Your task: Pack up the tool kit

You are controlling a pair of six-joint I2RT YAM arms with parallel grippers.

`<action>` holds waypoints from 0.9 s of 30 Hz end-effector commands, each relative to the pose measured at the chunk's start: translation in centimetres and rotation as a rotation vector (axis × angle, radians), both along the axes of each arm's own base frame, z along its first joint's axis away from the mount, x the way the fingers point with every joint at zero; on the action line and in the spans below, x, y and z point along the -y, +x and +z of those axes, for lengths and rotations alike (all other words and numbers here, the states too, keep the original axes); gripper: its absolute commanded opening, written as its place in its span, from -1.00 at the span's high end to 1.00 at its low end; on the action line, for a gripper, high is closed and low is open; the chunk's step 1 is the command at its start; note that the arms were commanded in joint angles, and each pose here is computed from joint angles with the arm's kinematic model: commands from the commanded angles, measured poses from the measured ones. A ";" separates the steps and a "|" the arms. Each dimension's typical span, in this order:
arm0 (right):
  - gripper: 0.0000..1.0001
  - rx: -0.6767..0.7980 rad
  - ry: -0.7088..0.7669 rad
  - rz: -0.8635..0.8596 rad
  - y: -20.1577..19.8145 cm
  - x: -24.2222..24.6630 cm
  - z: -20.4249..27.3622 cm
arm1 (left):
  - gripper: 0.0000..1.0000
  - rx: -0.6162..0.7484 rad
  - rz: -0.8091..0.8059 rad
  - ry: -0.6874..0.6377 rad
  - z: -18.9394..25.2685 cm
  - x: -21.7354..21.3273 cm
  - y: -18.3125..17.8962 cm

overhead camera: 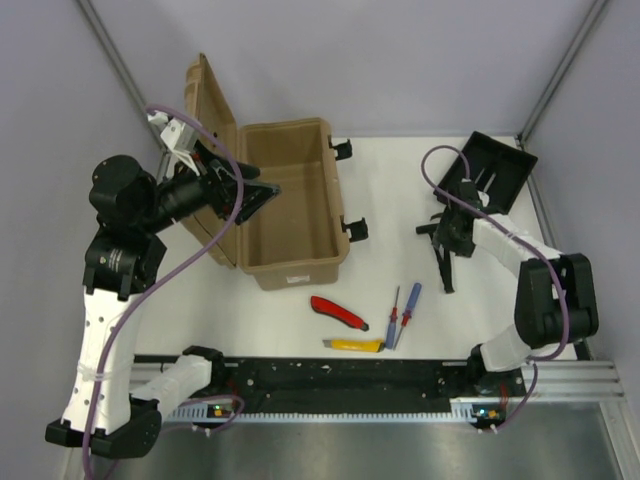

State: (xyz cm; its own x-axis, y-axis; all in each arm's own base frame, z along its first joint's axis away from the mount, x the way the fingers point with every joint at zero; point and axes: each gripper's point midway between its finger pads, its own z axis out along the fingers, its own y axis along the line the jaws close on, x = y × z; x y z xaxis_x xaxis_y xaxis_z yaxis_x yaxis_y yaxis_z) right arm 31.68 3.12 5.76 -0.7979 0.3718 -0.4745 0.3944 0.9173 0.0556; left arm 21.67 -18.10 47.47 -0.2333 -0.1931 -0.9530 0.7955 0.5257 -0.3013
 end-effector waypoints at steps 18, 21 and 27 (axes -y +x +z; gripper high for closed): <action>0.43 -0.001 -0.037 0.029 4.3 0.5 -1.6 | -0.54 0.085 0.028 0.014 1.4 -0.5 -0.6; 0.45 -0.014 -0.041 0.034 4.0 0.5 -2.0 | -0.54 0.086 0.031 0.016 1.4 -0.6 -0.6; 0.40 -0.028 -0.055 0.039 4.1 0.7 -2.7 | -0.55 0.086 0.032 0.011 1.4 -0.6 -1.0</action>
State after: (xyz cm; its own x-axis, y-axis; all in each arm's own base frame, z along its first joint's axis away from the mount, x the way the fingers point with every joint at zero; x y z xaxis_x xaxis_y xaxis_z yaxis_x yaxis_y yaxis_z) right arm 34.23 2.74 2.56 -0.8398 0.3251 -0.4349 0.3626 0.9320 -0.0035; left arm 21.72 -17.69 47.29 -0.2166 -0.1844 -0.9587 0.7831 0.5536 -0.2834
